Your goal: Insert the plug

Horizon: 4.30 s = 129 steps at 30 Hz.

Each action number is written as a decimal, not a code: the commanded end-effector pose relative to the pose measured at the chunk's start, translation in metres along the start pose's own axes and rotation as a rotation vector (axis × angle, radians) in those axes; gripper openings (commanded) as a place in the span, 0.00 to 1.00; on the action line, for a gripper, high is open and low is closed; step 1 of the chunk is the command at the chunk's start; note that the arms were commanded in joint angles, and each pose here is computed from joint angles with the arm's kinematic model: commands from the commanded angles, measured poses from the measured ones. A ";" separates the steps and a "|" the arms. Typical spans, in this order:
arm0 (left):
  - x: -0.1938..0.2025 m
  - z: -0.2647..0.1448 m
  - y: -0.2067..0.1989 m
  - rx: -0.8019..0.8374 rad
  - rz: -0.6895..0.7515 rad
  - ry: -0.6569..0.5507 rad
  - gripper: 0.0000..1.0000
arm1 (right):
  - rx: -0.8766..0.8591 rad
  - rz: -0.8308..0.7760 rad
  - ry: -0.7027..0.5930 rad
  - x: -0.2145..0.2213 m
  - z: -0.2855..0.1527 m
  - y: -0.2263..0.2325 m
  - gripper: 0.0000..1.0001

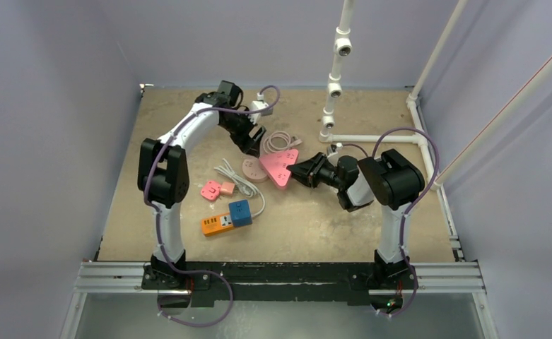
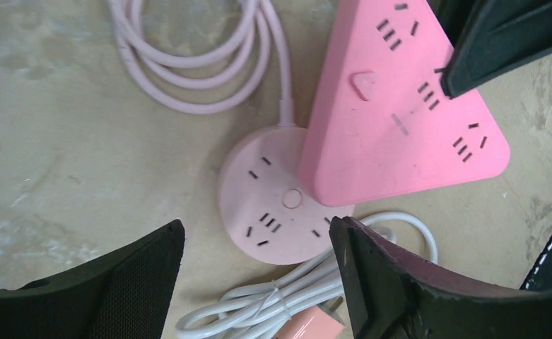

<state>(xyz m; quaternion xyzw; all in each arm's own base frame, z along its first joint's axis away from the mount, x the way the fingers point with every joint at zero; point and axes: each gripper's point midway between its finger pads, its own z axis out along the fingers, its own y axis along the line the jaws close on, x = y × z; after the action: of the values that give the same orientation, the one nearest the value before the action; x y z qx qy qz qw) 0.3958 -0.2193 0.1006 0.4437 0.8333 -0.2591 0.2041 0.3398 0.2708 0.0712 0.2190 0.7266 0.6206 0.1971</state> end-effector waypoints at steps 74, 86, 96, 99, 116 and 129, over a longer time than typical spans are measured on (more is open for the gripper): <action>0.081 0.031 0.021 -0.050 -0.050 0.142 0.00 | -0.039 -0.070 -0.023 0.006 -0.014 0.028 0.00; 0.081 0.029 0.022 -0.056 -0.048 0.148 0.00 | -0.012 -0.075 -0.010 0.008 -0.012 0.018 0.00; 0.082 0.028 0.022 -0.055 -0.045 0.154 0.00 | 0.000 -0.080 -0.031 0.003 -0.014 0.017 0.00; 0.082 0.029 0.022 -0.056 -0.045 0.155 0.00 | 0.009 -0.079 -0.050 -0.001 -0.015 0.017 0.00; 0.081 0.028 0.022 -0.050 -0.049 0.158 0.00 | -0.017 -0.049 -0.073 -0.004 -0.022 0.013 0.00; 0.078 0.028 0.024 -0.054 -0.042 0.156 0.00 | 0.106 -0.084 -0.055 -0.010 -0.011 -0.024 0.00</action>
<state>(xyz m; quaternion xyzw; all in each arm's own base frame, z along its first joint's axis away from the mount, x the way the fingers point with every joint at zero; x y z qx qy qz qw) 0.3792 -0.1901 0.0463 0.4346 0.8518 -0.2358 0.1730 0.3325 0.2576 0.0721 0.2107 0.7362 0.6020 0.2261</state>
